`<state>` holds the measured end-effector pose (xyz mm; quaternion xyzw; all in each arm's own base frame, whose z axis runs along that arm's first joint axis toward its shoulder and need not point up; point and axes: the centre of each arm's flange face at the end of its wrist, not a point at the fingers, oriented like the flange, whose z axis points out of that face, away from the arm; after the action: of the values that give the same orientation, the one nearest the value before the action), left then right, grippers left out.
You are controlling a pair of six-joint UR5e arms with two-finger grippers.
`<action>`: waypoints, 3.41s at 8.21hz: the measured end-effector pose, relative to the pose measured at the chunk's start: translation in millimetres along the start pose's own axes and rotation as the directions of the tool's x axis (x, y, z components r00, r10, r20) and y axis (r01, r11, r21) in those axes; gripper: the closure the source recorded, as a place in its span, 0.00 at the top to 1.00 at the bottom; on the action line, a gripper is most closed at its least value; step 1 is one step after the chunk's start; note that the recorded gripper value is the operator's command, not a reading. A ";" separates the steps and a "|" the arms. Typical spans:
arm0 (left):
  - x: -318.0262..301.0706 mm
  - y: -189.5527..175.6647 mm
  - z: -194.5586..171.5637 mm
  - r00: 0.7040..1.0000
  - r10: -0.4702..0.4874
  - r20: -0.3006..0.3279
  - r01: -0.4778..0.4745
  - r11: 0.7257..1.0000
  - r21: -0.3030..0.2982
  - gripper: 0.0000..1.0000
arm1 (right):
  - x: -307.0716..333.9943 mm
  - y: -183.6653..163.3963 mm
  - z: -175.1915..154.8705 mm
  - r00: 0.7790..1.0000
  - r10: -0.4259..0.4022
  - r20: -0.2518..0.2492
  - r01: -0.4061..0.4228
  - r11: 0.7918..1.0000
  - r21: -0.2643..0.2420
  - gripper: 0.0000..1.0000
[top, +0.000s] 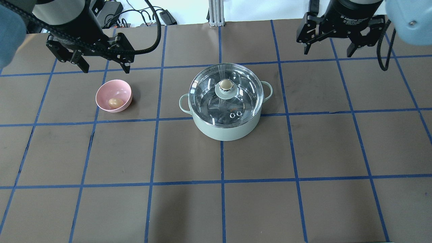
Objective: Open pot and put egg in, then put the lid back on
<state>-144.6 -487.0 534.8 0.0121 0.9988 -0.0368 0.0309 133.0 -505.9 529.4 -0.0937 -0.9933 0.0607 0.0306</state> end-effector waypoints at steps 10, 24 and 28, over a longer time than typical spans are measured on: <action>-26.9 -52.1 51.6 0.867 -0.498 -0.006 0.498 0.867 0.021 1.00 | -5.6 -1.0 2.4 0.999 -0.032 0.015 0.032 0.999 0.004 1.00; -136.6 -129.2 225.4 0.342 -0.931 0.129 0.940 0.336 -0.063 0.78 | -215.2 12.6 177.0 0.993 -0.032 0.112 0.040 0.997 -0.067 0.68; -139.7 -134.9 260.3 0.339 -0.924 0.176 0.940 0.329 -0.086 0.78 | -217.1 13.4 176.3 0.988 -0.083 0.134 0.093 0.993 -0.068 0.08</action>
<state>7.1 -643.9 294.2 -0.5667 0.8214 0.0379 0.0524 335.6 -554.3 342.3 -0.0466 -0.9979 0.0287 -0.0352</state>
